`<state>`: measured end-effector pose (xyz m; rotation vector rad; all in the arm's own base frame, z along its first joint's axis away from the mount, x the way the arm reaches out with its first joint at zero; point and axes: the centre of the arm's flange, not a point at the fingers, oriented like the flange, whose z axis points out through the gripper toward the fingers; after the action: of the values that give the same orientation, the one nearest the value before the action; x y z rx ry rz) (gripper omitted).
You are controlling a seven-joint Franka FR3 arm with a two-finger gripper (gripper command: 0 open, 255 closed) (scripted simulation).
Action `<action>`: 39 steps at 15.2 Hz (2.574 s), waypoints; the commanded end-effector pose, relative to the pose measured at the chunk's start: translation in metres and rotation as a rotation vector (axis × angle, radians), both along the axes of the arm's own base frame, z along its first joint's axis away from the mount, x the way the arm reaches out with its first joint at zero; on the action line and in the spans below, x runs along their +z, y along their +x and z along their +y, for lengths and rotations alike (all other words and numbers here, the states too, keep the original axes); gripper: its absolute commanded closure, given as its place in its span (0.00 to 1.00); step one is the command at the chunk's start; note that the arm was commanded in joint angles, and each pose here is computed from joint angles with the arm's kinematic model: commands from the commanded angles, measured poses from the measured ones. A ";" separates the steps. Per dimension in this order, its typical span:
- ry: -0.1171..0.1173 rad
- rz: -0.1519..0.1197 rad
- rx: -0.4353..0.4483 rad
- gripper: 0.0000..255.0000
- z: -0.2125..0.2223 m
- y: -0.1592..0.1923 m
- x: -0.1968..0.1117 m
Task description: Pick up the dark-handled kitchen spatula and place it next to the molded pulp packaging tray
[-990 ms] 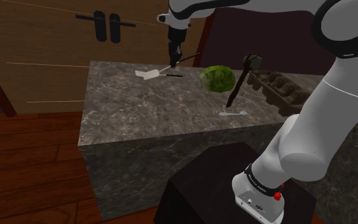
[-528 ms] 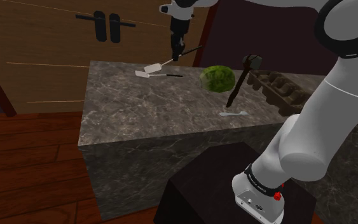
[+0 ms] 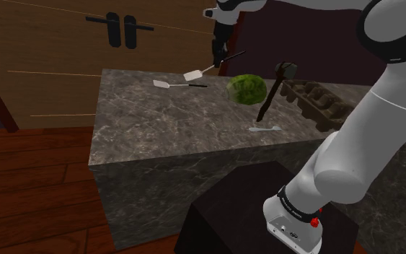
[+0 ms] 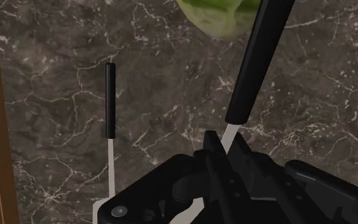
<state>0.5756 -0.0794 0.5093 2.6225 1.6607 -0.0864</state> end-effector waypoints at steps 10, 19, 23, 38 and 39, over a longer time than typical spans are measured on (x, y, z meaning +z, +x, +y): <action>0.000 0.000 0.002 1.00 -0.144 -0.021 0.000; 0.000 0.000 0.002 1.00 -0.262 -0.037 0.000; 0.000 0.000 0.002 1.00 -0.314 -0.044 0.000; 0.000 0.000 0.002 1.00 -0.457 -0.062 -0.021; 0.000 0.000 0.002 1.00 -0.457 -0.062 -0.026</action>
<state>0.5137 -0.5355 0.4886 2.6218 1.6633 -0.0869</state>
